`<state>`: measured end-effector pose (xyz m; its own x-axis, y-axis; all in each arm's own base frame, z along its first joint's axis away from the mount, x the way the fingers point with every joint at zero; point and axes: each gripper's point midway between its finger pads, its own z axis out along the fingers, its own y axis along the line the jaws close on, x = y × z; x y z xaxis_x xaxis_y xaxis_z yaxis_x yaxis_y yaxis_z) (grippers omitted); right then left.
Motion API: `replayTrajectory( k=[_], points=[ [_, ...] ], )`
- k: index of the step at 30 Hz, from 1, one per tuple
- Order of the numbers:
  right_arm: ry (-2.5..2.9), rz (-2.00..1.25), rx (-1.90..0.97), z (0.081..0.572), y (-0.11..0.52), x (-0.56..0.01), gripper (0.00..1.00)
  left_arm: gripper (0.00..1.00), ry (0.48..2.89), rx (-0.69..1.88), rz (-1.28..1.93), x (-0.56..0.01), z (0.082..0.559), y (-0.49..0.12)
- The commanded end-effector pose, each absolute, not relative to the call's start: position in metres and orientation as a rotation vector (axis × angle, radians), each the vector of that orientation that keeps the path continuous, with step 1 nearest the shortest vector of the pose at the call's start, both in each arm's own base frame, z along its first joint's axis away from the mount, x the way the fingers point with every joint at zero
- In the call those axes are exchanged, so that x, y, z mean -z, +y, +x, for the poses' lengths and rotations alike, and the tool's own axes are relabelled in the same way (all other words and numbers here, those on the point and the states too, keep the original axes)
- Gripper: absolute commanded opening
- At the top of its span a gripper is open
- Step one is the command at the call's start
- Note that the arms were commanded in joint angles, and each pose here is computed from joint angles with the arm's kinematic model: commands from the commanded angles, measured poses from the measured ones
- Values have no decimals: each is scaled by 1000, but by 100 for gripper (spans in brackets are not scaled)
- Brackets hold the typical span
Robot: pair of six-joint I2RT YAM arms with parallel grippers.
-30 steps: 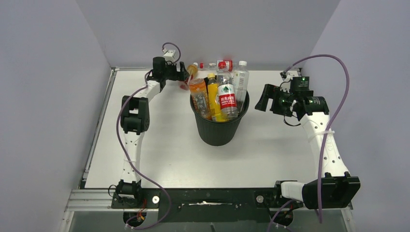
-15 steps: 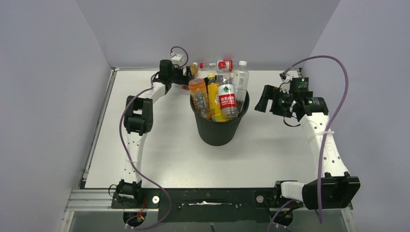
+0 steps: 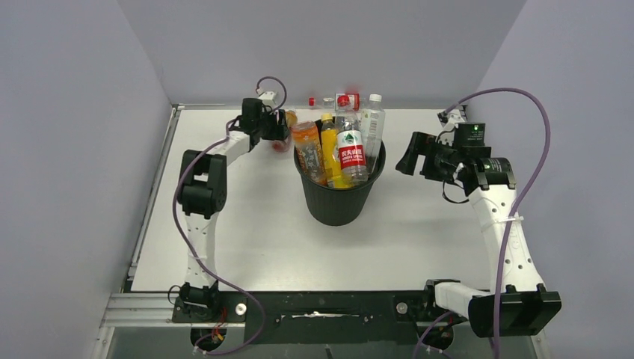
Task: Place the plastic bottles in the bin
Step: Pick up the plastic bottle at the center of the board, then place the plastic bottle in the trash bin.
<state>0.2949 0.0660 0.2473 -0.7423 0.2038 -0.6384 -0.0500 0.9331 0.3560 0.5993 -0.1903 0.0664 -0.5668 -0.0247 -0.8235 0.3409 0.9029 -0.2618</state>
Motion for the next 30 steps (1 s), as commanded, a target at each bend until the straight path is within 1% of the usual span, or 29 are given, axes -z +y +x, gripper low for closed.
replayTrajectory(
  k=[1, 6, 12, 17, 22, 26, 30],
  points=[
    [2263, 91, -475, 287, 67, -284, 91, 45, 1999, 453, 153, -175, 577, -172],
    [2230, 90, -485, 273, 68, -295, 91, 45, 1967, 464, 58, -237, 533, -159],
    [2190, 92, -503, 256, 70, -307, 91, 44, 1905, 533, -80, -301, 467, -147],
    [2178, 89, -517, 245, 71, -309, 91, 45, 1869, 616, -191, -330, 407, -139],
    [2164, 92, -528, 240, 73, -311, 91, 45, 1783, 772, -210, -368, 361, -147],
    [2149, 99, -534, 239, 73, -315, 91, 46, 1704, 879, -195, -407, 334, -158],
    [2143, 107, -541, 236, 74, -316, 91, 46, 1618, 987, -151, -445, 308, -181]
  ],
)
